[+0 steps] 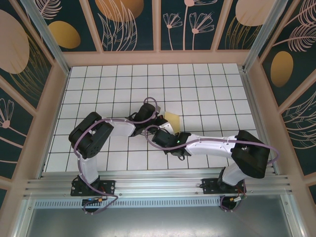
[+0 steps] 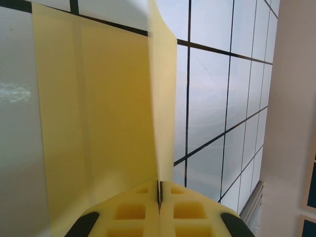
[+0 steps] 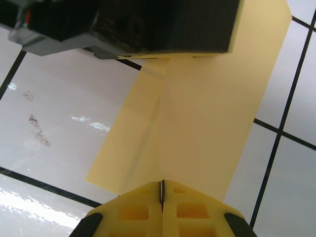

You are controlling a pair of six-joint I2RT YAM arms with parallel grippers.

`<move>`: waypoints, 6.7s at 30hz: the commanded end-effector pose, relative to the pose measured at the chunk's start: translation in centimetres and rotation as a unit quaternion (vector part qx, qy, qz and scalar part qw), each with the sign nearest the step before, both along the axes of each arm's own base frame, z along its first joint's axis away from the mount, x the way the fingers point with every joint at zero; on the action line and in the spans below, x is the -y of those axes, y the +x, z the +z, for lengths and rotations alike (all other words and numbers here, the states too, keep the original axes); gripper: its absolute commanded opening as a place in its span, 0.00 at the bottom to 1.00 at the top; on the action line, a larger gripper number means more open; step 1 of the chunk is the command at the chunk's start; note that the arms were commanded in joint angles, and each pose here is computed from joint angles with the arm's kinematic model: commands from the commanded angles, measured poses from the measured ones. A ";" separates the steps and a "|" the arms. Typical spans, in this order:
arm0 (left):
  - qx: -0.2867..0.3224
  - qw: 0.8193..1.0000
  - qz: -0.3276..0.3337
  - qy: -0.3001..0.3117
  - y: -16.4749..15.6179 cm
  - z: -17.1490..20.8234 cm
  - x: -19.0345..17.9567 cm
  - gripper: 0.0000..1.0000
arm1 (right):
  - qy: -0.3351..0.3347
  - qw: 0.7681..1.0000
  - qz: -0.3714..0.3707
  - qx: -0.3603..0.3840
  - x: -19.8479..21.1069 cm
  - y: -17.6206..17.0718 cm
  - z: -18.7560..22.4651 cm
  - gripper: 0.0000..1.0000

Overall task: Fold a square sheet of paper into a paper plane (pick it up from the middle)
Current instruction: Fold the triangle a second time at the center of the table.

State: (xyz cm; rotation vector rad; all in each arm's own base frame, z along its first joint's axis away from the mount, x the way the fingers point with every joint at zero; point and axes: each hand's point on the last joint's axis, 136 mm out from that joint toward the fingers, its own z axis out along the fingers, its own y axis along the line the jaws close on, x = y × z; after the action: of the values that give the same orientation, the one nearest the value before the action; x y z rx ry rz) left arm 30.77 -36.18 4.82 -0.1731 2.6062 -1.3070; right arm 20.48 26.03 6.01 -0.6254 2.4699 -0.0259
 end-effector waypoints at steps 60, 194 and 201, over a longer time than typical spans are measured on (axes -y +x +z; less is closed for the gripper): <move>-0.023 0.992 0.045 0.114 -6.4 -5.4 -8.8 0.07 | 0.313 0.928 0.016 -0.202 -5.0 1.6 -0.8 0.07; -0.024 0.994 0.069 0.084 -2.2 -5.0 -5.2 0.07 | 0.244 0.938 0.002 -0.245 -0.7 4.5 -6.5 0.12; -0.001 0.995 0.063 0.075 -1.3 -3.2 -4.5 0.08 | 0.241 0.939 0.002 -0.246 -0.8 4.4 -6.6 0.12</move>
State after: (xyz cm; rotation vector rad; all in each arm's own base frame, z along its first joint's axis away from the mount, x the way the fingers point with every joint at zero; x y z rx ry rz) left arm 29.05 -31.98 1.62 -0.3324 2.6231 -1.1325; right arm 25.58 27.79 1.58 -0.4648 2.7059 0.8731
